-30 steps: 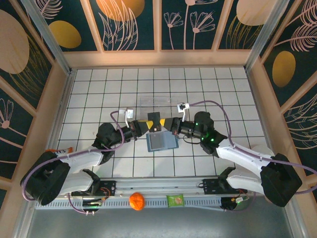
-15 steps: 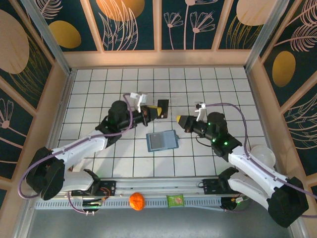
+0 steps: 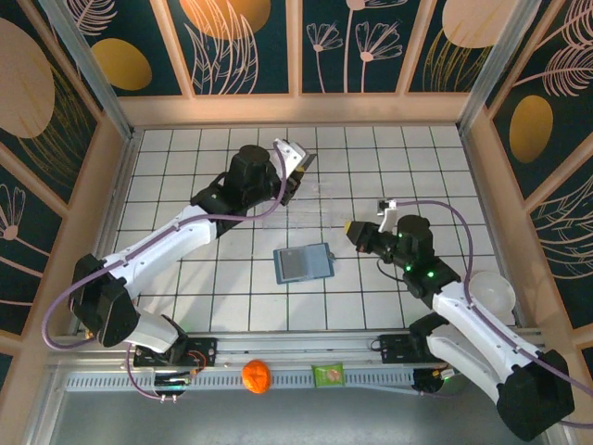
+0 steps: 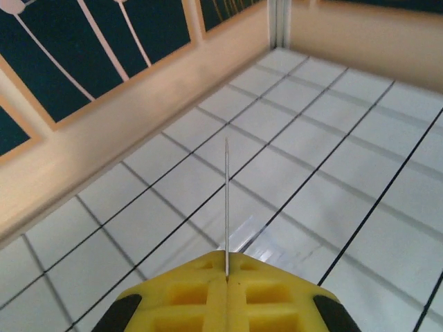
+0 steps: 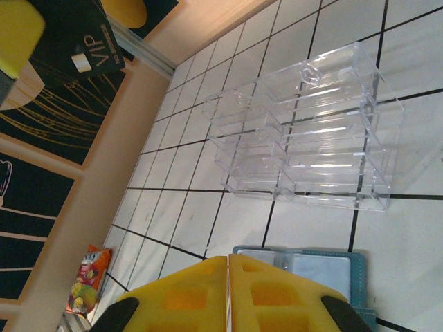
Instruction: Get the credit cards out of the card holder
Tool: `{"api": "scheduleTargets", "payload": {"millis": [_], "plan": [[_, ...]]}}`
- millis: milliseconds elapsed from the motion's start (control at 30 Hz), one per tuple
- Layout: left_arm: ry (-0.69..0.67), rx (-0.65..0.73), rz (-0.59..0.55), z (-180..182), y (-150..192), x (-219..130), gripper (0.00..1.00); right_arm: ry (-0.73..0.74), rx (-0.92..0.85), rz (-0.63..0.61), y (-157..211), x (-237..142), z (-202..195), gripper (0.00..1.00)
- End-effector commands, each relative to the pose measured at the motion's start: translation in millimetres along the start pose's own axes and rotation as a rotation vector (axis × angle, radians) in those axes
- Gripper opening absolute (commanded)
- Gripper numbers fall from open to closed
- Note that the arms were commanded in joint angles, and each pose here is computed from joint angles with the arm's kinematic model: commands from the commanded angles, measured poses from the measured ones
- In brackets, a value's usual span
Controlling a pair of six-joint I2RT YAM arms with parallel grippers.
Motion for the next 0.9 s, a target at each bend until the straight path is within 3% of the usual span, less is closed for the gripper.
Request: {"api": "scheduleTargets", "payload": {"millis": [0, 200, 433, 567, 867], "plan": [[-0.019, 0.278, 0.135, 4, 13, 10, 0.0, 0.004, -0.007, 0.012, 7, -3, -6, 0.1], [0.095, 0.47, 0.351, -1, 51, 25, 0.0, 0.011, 0.005, 0.013, 7, -2, -10, 0.09], [0.245, 0.5, 0.482, 2, 75, 29, 0.0, 0.018, 0.022, 0.022, 8, 1, -13, 0.08], [0.223, 0.504, 0.557, 25, 83, 31, 0.0, 0.022, 0.029, 0.028, 10, 3, -15, 0.08], [0.19, 0.515, 0.592, 48, 91, 36, 0.0, 0.03, 0.047, 0.045, 11, 11, -20, 0.08]]}}
Point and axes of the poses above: each hand's point on the last joint's axis, 136 mm out from that joint toward the fingers, its own x axis out along the fingers, its own z axis along the line the jaws close on, y = z × x, the point moved 3 cm from there along -x, back along the fingers, and after that the axes turned 14 degrees about -x, right-handed, at the moved point
